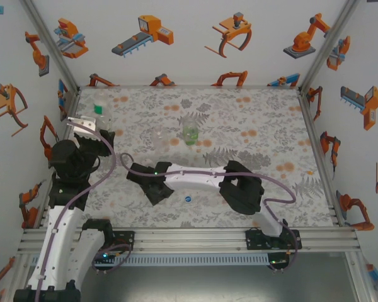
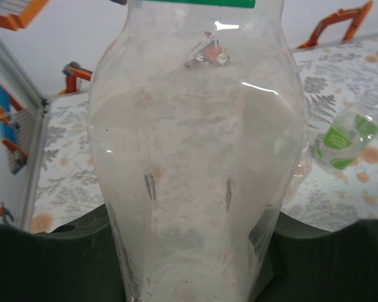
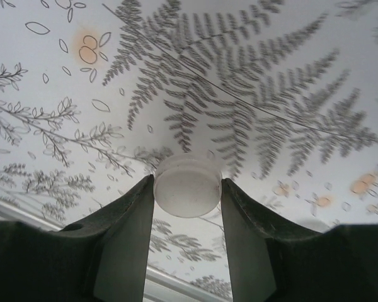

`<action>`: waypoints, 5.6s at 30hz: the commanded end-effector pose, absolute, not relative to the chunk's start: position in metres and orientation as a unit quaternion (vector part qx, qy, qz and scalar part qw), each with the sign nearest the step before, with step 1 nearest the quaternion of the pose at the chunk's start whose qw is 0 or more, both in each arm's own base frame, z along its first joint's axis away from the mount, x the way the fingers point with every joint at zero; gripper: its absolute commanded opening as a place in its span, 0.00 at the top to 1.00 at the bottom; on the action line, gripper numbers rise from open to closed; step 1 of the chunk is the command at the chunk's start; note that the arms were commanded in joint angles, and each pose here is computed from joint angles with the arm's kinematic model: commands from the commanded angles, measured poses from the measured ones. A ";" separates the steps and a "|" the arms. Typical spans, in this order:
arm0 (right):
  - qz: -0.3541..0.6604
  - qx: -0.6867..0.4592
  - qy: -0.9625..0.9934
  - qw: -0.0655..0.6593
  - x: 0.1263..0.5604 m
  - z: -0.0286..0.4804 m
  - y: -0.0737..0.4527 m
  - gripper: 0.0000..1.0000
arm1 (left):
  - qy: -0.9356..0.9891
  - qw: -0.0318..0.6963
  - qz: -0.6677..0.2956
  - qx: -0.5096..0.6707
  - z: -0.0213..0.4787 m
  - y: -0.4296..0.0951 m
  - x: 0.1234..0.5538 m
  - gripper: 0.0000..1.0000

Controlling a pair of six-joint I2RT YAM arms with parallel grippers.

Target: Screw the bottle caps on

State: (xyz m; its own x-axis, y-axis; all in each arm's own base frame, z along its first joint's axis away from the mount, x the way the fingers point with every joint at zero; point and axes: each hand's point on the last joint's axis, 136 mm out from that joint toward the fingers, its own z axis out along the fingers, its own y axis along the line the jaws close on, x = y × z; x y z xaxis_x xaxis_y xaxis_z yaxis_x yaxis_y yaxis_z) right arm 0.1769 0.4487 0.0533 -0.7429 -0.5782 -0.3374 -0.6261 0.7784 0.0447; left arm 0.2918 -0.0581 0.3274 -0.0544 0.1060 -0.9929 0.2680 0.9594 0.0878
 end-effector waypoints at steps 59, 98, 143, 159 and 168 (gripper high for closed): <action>0.361 -0.616 0.452 0.535 0.115 0.381 0.289 0.82 | 0.540 0.419 -0.312 0.660 0.246 -0.257 0.139 1.00; 0.367 -0.651 0.447 0.492 0.108 0.372 0.311 0.85 | 0.551 0.401 -0.314 0.661 0.241 -0.259 0.139 1.00; 0.307 -0.746 0.395 0.439 0.081 0.354 0.315 0.93 | 0.520 0.391 -0.353 0.672 0.250 -0.260 0.119 1.00; 0.319 -0.673 0.481 0.463 0.106 0.358 0.328 1.00 | 0.533 0.423 -0.304 0.667 0.252 -0.255 0.133 1.00; 0.386 -0.547 0.581 0.463 0.125 0.365 0.335 1.00 | 0.545 0.467 -0.259 0.647 0.257 -0.248 0.148 1.00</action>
